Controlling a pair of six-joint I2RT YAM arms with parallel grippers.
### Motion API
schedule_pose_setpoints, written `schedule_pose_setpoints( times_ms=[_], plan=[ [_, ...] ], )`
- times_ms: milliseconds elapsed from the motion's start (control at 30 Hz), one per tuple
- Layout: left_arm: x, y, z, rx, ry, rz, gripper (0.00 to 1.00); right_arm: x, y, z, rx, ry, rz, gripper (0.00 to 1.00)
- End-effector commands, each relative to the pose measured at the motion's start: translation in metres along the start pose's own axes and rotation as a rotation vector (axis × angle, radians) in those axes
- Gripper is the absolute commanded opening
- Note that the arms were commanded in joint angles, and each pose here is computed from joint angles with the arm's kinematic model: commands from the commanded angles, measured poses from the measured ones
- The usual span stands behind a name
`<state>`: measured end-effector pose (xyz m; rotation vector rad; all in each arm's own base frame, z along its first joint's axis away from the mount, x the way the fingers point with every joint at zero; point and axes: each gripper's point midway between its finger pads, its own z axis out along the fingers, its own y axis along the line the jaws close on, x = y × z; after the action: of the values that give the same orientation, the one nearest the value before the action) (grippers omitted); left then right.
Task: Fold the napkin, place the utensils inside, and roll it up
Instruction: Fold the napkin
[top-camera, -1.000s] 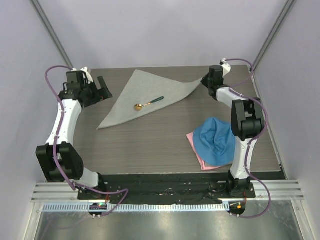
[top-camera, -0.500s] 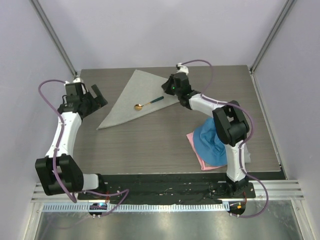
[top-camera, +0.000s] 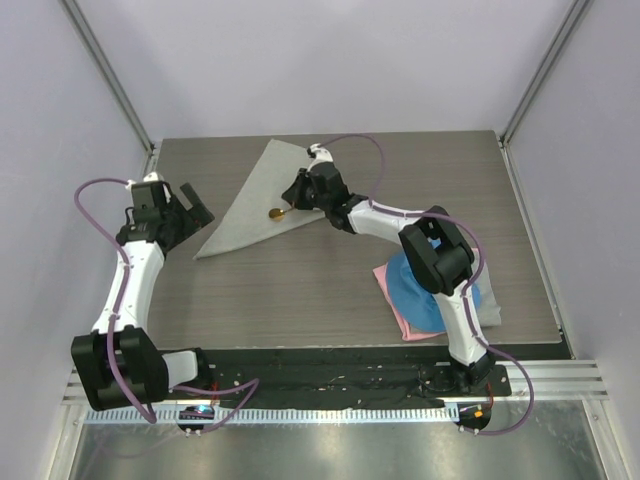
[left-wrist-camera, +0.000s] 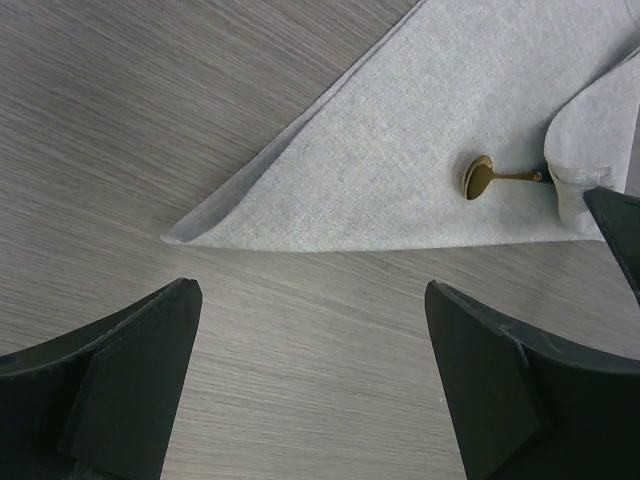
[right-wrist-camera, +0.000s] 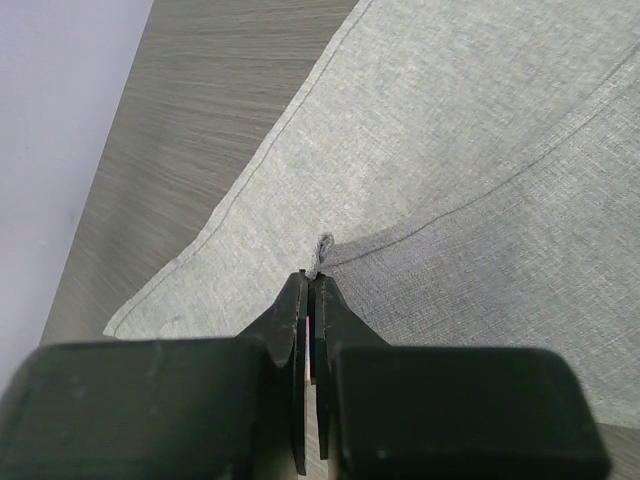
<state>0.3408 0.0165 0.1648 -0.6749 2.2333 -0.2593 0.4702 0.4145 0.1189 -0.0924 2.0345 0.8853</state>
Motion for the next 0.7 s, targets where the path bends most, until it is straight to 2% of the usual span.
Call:
schedule_pose_setpoints(
  times_ms=[0, 133, 400, 600, 633, 667],
  plan=[
    [-0.023, -0.013, -0.010, 0.051, -0.090, -0.009, 1.00, -0.015, 0.034, 0.000, -0.078, -0.048, -0.006, 0.01],
    [-0.016, -0.010, -0.010, 0.044, -0.078, -0.032, 1.00, -0.004, 0.043, 0.003, -0.093, -0.029, -0.007, 0.01],
    [0.024, -0.001, 0.003, 0.045, 0.020, -0.115, 1.00, 0.018, 0.046, 0.012, -0.092, 0.015, -0.020, 0.01],
    [0.032, 0.007, 0.006, 0.038, -0.014, -0.150, 1.00, 0.036, 0.047, 0.017, -0.098, 0.058, -0.024, 0.01],
    [0.036, 0.010, 0.007, 0.033, -0.013, -0.153, 1.00, 0.038, 0.046, 0.017, -0.098, 0.062, -0.021, 0.02],
    [0.035, 0.010, 0.008, 0.035, -0.023, -0.153, 1.00, 0.040, 0.049, 0.017, -0.110, 0.067, -0.028, 0.08]
  ],
)
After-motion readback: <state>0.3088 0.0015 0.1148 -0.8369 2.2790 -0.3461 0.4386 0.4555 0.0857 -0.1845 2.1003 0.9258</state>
